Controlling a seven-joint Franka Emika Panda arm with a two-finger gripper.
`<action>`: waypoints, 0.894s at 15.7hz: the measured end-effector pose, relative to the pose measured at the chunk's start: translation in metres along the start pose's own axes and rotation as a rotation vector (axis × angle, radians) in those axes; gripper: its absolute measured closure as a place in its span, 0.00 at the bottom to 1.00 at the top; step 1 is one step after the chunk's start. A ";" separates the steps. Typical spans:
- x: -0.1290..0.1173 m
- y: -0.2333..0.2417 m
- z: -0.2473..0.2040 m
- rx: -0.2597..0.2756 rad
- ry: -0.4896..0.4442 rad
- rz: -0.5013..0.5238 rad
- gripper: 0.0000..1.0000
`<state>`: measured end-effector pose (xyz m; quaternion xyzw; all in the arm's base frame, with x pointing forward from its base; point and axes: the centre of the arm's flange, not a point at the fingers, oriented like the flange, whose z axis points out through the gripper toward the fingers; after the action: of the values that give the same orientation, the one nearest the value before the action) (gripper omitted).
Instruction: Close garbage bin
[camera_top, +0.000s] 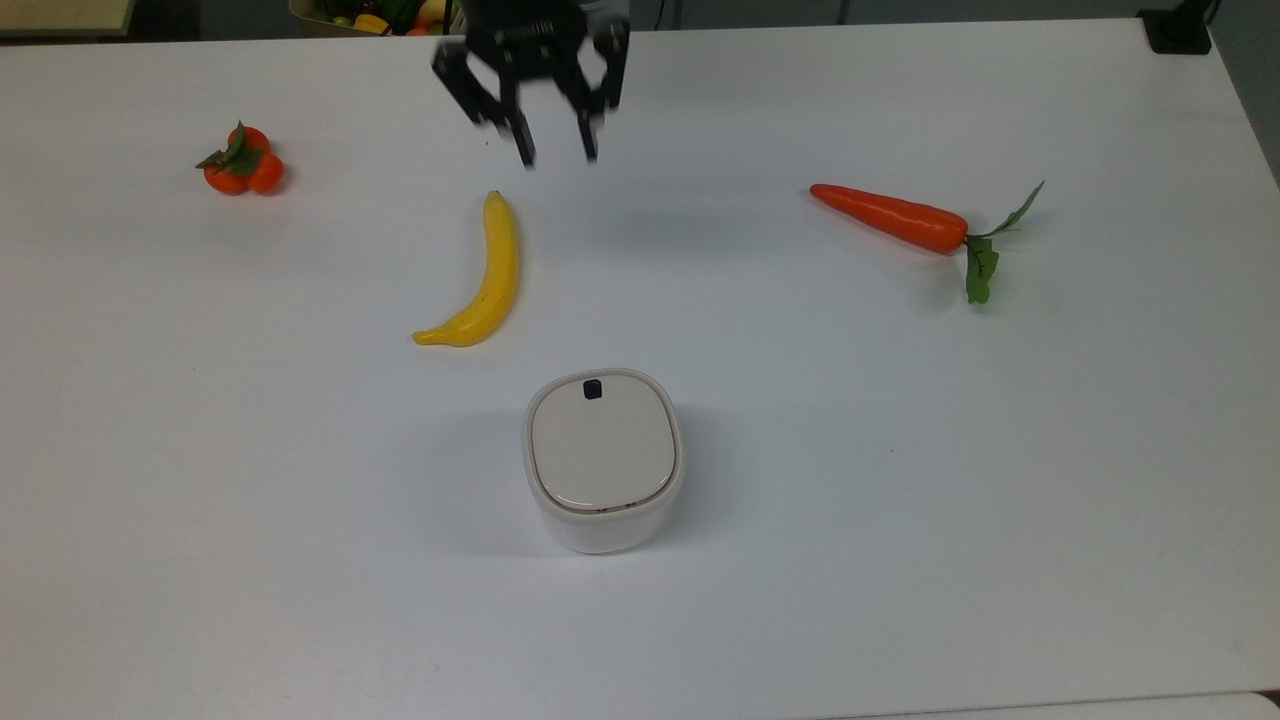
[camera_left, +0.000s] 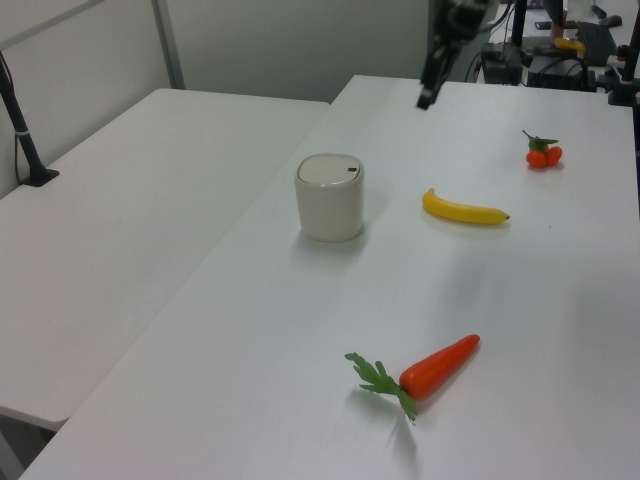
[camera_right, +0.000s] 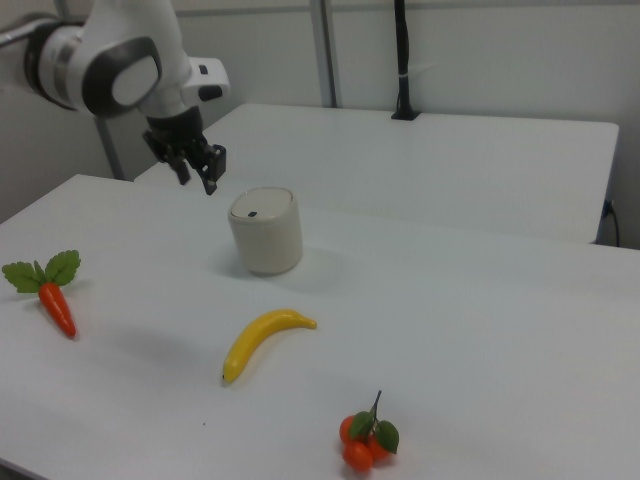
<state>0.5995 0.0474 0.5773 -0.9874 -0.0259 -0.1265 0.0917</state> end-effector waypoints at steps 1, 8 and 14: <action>-0.006 0.000 -0.010 0.003 -0.023 -0.001 0.36; -0.041 -0.010 -0.052 0.021 -0.152 -0.018 0.00; -0.058 0.011 -0.076 -0.022 -0.197 0.003 0.00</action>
<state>0.5256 0.0204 0.6332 -0.9960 -0.0320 -0.0292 0.0780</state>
